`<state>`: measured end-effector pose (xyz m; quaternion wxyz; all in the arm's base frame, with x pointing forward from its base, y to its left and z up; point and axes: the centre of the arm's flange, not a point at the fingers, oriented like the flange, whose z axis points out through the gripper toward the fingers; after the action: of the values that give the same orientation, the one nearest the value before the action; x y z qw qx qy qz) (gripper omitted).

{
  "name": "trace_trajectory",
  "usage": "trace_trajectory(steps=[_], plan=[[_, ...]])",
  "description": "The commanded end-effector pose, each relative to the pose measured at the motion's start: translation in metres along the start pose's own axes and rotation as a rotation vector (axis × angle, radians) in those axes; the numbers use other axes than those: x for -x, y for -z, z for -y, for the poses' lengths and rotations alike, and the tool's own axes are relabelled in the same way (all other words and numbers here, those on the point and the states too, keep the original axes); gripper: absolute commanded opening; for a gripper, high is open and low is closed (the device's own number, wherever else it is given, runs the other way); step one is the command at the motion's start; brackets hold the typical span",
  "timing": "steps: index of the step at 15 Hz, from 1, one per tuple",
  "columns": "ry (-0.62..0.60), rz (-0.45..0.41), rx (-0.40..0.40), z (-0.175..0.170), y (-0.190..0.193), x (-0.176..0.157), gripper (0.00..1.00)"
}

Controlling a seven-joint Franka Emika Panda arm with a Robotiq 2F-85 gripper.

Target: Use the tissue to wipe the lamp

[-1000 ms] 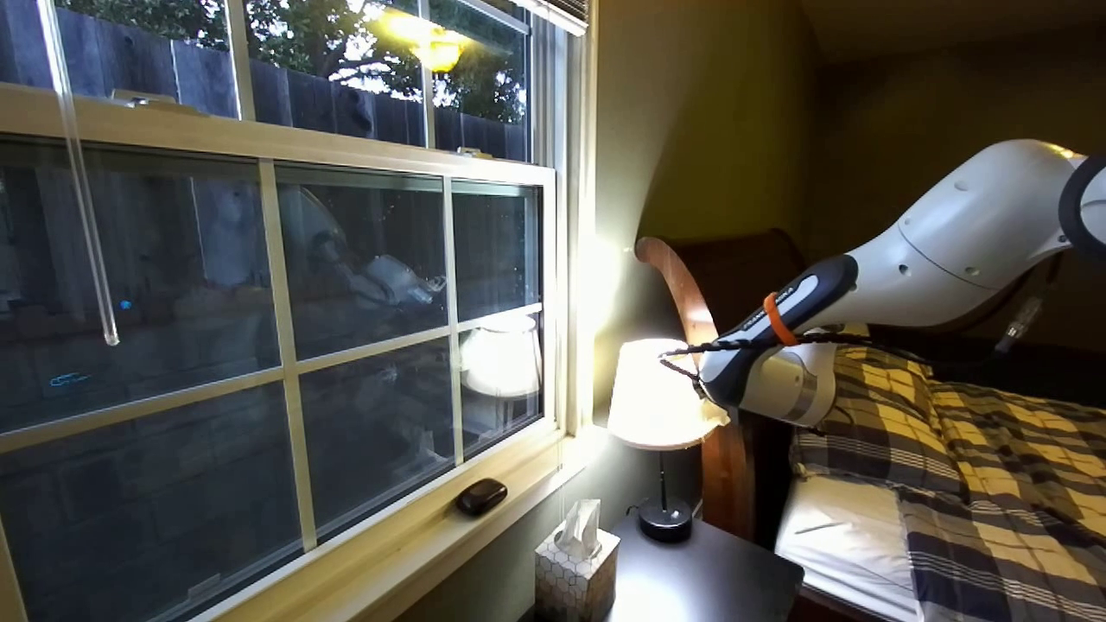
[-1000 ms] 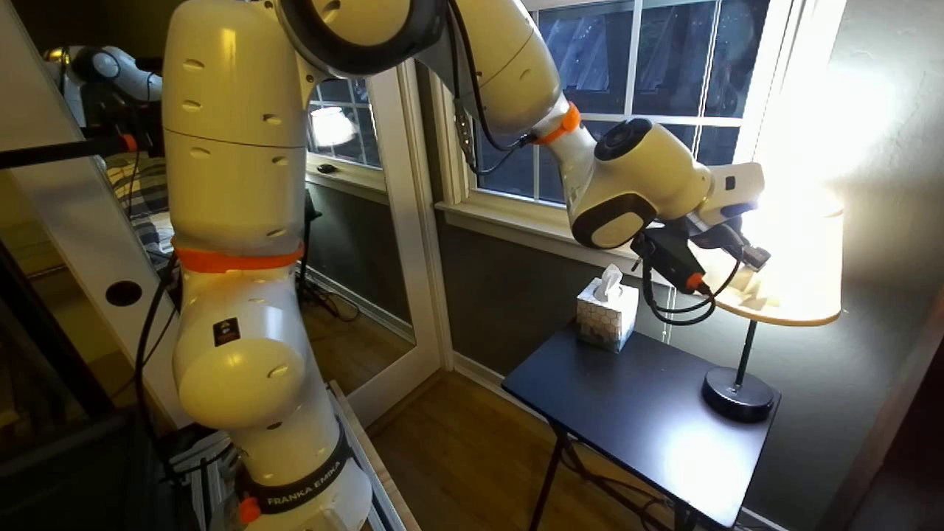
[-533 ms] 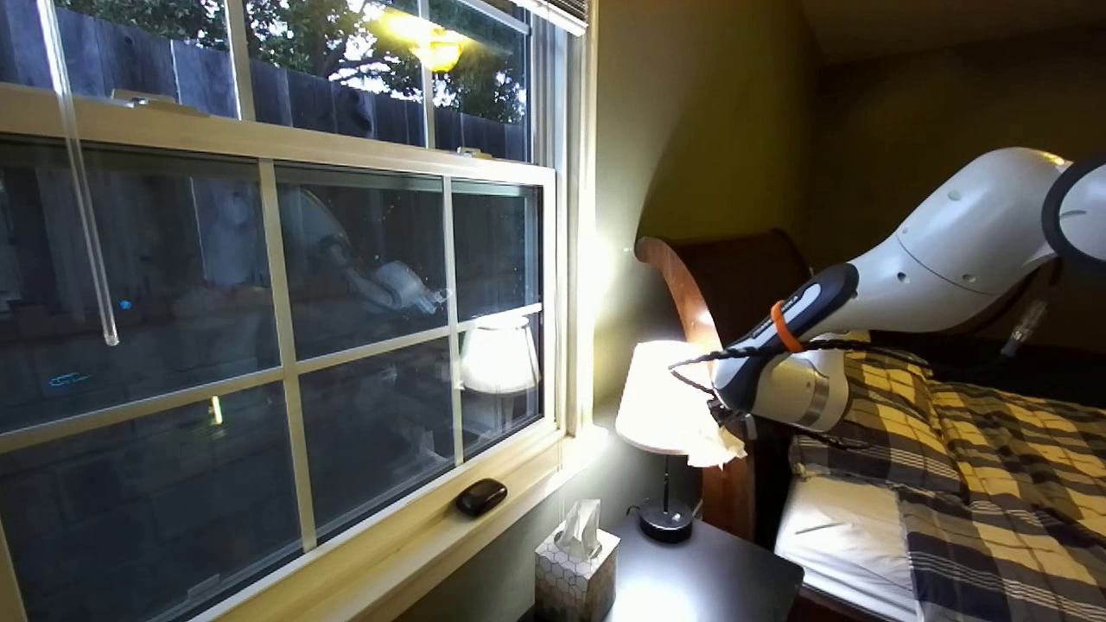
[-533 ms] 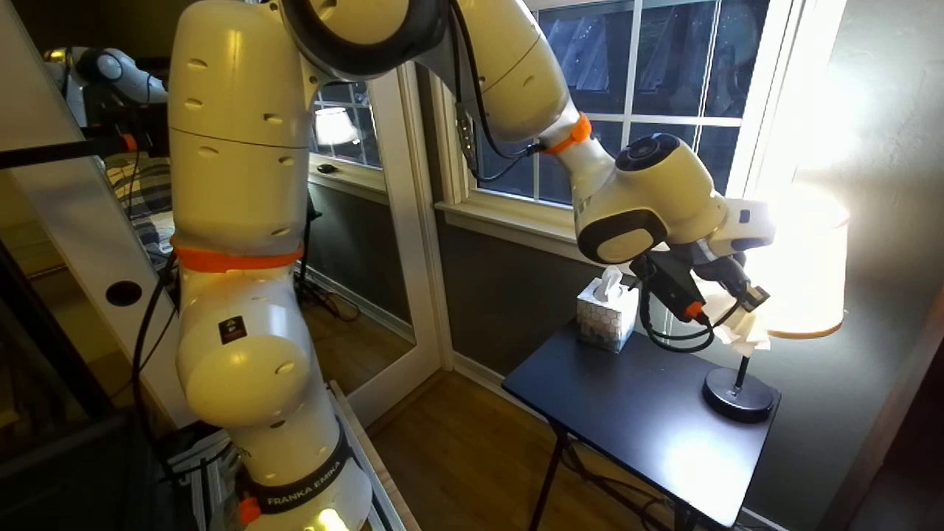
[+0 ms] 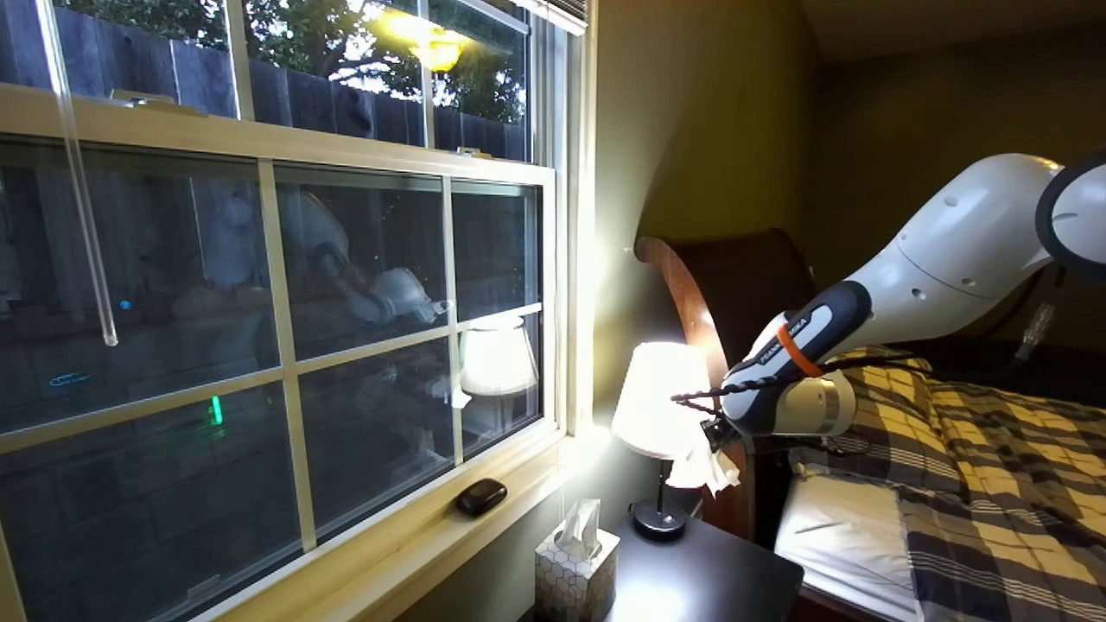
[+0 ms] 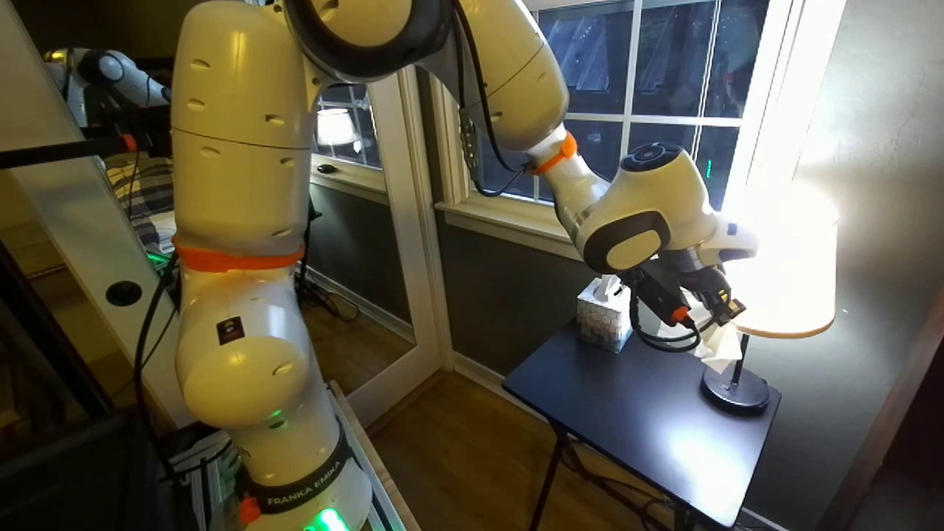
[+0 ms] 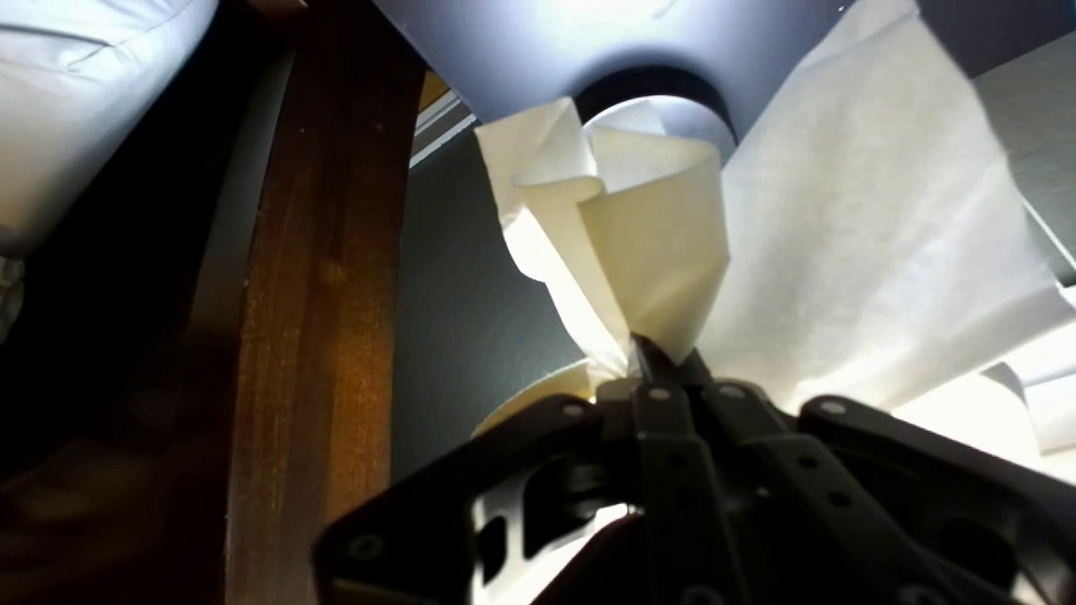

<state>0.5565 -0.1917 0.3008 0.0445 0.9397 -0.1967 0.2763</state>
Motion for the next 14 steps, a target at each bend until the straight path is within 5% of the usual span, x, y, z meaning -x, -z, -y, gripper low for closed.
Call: trace_trajectory(steps=[1,7,14], plan=[[0.036,0.032,-0.070,0.022,0.019,0.011,0.00],[0.079,0.009,-0.180,0.062,0.051,0.011,0.00],[0.159,-0.312,-0.204,0.074,0.078,-0.016,0.00]])
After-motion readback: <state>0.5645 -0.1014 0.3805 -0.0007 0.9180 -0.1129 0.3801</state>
